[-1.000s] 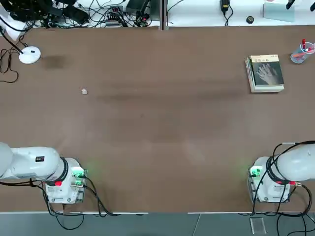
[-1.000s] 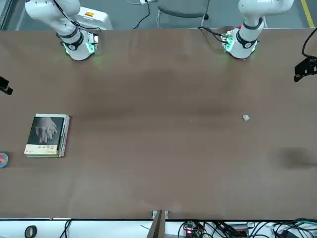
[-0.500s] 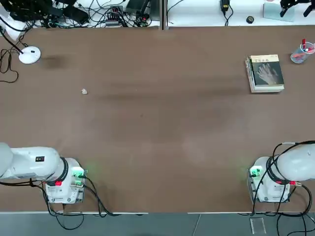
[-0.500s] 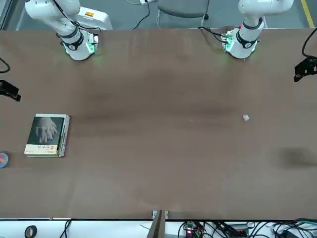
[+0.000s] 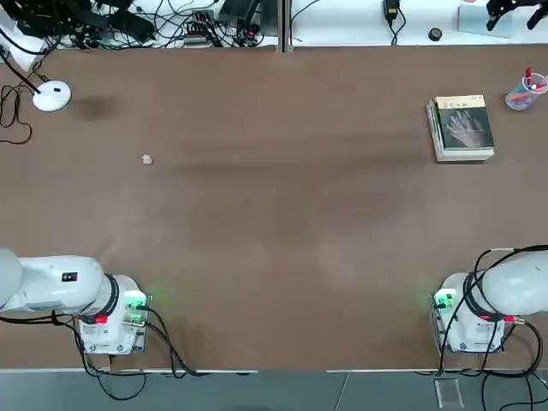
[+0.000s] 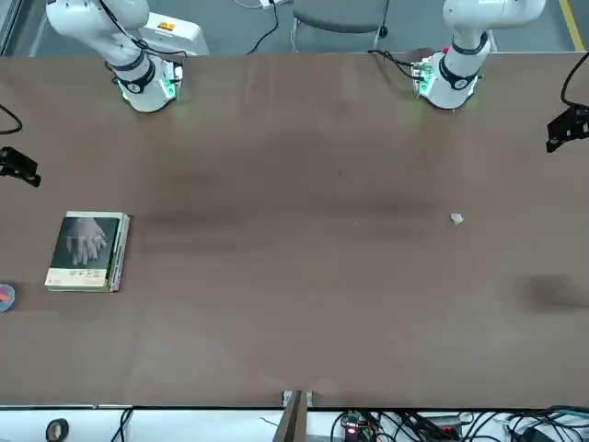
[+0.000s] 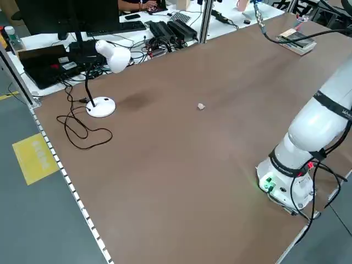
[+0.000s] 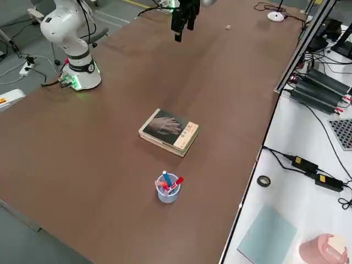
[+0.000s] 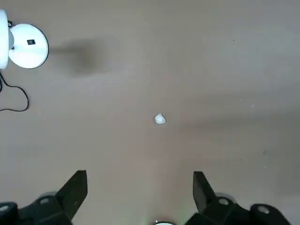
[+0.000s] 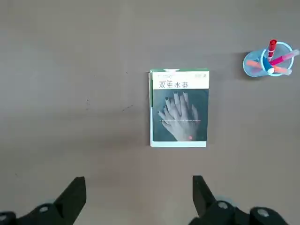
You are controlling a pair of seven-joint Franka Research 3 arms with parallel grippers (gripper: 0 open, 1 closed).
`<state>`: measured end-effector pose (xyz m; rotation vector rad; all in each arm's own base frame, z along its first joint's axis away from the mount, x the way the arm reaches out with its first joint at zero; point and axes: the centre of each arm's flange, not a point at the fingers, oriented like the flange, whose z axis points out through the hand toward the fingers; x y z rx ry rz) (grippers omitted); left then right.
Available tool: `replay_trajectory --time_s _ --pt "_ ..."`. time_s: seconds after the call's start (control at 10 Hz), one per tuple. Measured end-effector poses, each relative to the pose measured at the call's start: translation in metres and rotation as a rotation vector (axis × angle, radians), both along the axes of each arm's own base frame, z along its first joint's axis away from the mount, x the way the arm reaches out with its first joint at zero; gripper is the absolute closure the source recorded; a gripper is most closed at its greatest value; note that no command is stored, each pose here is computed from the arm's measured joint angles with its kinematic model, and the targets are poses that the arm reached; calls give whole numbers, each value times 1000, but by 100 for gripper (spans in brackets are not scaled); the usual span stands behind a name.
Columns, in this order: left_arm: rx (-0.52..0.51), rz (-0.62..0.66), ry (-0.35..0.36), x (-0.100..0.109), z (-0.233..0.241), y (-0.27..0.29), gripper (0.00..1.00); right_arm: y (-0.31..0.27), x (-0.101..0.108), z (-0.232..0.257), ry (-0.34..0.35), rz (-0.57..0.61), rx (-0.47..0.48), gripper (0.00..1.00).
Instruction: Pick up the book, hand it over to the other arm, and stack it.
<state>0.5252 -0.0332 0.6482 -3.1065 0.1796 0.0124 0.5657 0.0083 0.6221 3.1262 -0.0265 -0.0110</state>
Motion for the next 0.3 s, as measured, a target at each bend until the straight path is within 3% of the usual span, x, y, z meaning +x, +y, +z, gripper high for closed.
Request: replay_trajectory --time_s 0.3 --pt "0 0 0 0 0 0 0 4 0 -1 2 8 -5 0"
